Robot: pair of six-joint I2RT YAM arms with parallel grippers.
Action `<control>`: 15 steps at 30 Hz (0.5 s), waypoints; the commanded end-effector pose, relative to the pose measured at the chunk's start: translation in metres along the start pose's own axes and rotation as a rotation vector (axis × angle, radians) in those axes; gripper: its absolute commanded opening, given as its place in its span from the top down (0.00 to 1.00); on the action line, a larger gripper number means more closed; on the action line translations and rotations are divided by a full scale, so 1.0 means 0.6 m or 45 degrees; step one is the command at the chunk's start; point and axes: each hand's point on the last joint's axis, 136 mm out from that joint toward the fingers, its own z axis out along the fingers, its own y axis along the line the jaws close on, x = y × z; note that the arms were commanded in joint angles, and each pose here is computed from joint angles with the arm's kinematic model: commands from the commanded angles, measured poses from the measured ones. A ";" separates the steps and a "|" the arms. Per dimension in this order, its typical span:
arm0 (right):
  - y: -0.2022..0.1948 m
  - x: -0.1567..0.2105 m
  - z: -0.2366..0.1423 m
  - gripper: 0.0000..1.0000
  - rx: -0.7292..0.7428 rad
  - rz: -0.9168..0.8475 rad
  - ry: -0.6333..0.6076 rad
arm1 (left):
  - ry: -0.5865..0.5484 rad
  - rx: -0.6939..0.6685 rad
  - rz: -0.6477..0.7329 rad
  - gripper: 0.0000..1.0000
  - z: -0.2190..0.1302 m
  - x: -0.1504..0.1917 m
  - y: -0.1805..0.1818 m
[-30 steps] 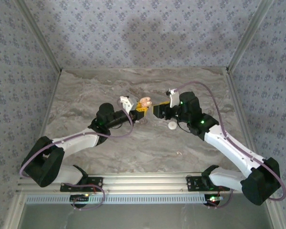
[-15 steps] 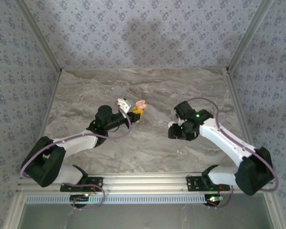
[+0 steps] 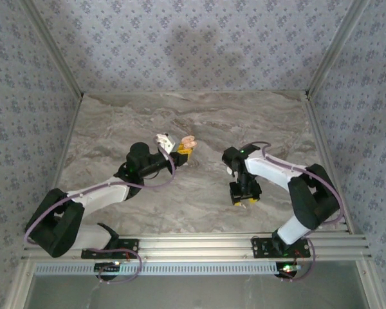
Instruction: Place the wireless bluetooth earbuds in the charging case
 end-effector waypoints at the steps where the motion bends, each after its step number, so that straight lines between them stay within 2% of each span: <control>1: 0.008 -0.007 0.004 0.50 0.007 -0.067 0.026 | -0.031 -0.008 0.034 0.83 -0.008 -0.016 0.000; 5: 0.003 -0.005 0.016 0.51 0.042 -0.069 0.070 | -0.026 -0.010 0.038 0.83 -0.010 -0.018 -0.001; 15: -0.013 -0.025 0.027 0.58 0.083 -0.005 0.029 | -0.026 -0.008 0.036 0.83 -0.011 -0.020 -0.001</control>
